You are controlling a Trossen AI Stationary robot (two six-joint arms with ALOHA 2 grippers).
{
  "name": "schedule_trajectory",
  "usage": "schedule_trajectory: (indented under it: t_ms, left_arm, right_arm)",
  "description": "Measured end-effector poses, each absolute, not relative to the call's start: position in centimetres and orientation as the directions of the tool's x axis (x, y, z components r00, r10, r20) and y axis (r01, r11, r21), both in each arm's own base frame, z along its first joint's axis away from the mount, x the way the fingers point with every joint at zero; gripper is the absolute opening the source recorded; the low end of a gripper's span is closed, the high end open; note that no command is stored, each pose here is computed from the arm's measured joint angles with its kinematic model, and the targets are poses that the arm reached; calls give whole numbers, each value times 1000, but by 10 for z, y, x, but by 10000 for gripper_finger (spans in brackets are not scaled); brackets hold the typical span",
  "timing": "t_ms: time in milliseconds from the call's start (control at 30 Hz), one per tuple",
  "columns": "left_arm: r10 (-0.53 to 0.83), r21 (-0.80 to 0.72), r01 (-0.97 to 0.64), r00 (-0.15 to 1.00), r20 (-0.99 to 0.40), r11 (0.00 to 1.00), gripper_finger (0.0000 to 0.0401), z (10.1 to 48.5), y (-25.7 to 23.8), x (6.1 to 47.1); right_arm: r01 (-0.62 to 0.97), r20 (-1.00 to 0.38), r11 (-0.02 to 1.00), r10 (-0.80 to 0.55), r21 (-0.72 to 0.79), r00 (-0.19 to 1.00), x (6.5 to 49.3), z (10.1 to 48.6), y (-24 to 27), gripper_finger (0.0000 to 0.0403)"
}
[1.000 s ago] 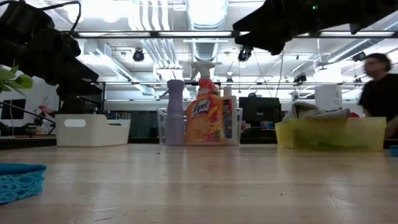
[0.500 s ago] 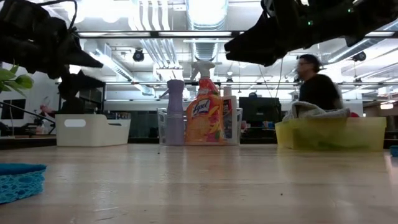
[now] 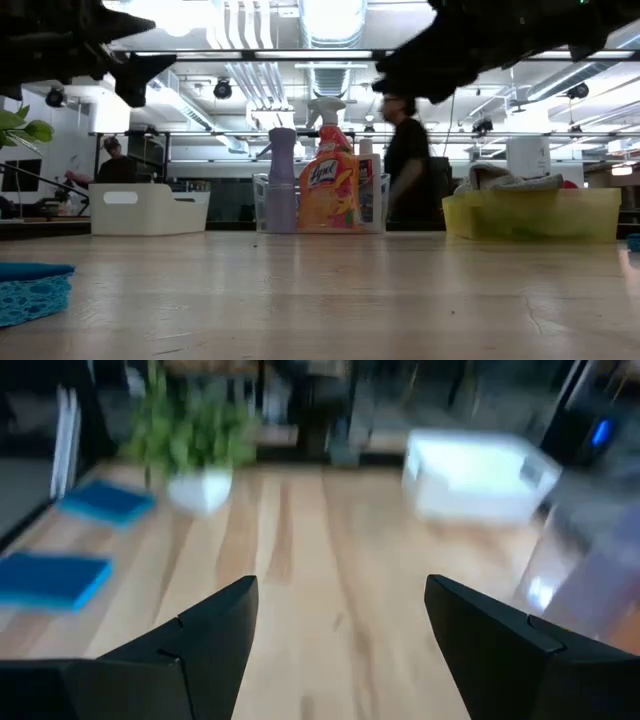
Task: Pick & Place Kitchen Items
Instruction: Put the blue sponge into the white bin
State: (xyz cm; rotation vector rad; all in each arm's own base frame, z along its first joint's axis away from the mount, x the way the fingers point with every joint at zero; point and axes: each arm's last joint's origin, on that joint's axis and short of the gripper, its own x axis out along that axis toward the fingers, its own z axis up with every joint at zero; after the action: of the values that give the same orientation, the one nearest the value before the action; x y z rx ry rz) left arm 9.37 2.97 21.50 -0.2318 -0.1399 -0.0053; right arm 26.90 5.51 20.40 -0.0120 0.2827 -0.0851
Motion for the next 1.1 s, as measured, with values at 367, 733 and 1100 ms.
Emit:
schedule_trajectory:
  t_ms: [367, 733, 1100]
  left_arm:
    - [15, -230, 1, 998, 69, 973, 287, 204, 31, 97]
    - [14, -207, 2, 997, 75, 978, 287, 204, 31, 97]
    - [14, -207, 1, 997, 75, 978, 287, 204, 31, 97]
  right_arm:
    - [271, -864, 962, -172, -43, 473, 248, 235, 68, 291]
    - [399, -993, 916, -85, -47, 78, 217, 221, 96, 291]
    - [472, -974, 871, -26, -133, -227, 194, 205, 125, 291]
